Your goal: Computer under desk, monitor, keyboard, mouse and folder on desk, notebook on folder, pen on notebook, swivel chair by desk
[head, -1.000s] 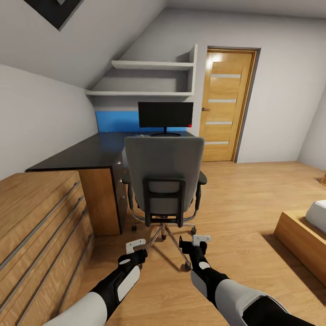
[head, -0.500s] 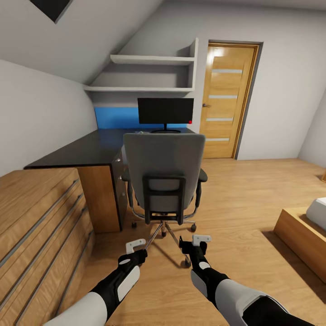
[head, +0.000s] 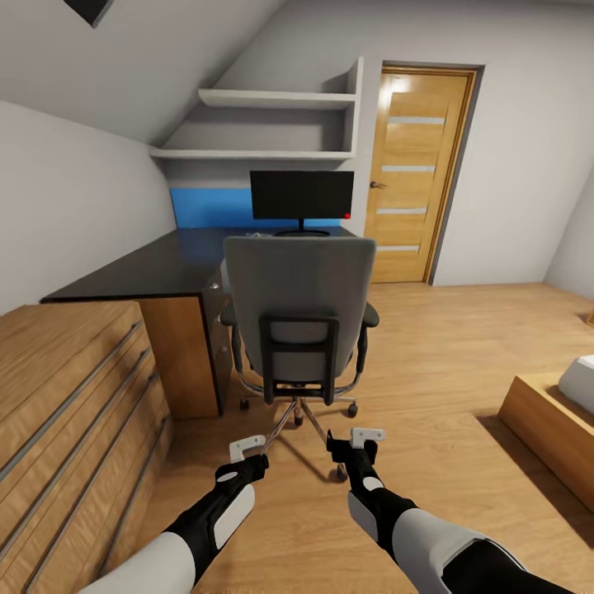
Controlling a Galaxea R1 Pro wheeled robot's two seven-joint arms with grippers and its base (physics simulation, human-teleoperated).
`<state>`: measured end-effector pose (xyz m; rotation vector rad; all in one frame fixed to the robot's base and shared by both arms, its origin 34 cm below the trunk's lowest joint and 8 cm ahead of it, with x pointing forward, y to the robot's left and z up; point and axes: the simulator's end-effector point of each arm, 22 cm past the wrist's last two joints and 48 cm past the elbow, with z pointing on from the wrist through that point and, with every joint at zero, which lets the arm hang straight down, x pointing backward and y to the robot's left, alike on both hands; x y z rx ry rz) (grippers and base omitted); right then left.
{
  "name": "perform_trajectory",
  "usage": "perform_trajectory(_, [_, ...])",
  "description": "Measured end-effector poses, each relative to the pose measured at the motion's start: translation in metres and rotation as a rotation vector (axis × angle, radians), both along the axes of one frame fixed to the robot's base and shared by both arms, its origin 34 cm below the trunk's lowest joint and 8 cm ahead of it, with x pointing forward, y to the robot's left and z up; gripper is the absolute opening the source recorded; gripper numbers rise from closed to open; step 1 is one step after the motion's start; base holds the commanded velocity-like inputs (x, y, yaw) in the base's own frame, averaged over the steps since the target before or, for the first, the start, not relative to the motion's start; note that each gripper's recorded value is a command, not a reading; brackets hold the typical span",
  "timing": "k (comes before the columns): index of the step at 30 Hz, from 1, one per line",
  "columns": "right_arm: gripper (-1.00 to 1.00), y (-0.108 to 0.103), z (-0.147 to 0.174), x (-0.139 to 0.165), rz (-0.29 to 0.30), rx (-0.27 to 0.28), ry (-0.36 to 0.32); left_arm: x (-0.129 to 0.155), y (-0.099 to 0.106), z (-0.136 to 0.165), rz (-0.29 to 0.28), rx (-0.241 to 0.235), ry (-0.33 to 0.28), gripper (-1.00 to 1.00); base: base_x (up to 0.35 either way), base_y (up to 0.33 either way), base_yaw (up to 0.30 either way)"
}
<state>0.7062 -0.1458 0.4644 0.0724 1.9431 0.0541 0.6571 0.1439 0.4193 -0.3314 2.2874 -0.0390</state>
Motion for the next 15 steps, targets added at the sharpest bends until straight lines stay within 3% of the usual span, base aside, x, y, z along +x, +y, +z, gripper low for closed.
perform_trajectory(15, [1.0, 0.0, -0.014, -0.002, -0.001, 0.0, 0.023, -0.003, 0.0, -0.013, 0.0, 0.0, 0.023, 1.0, 0.0, 0.0, 0.0])
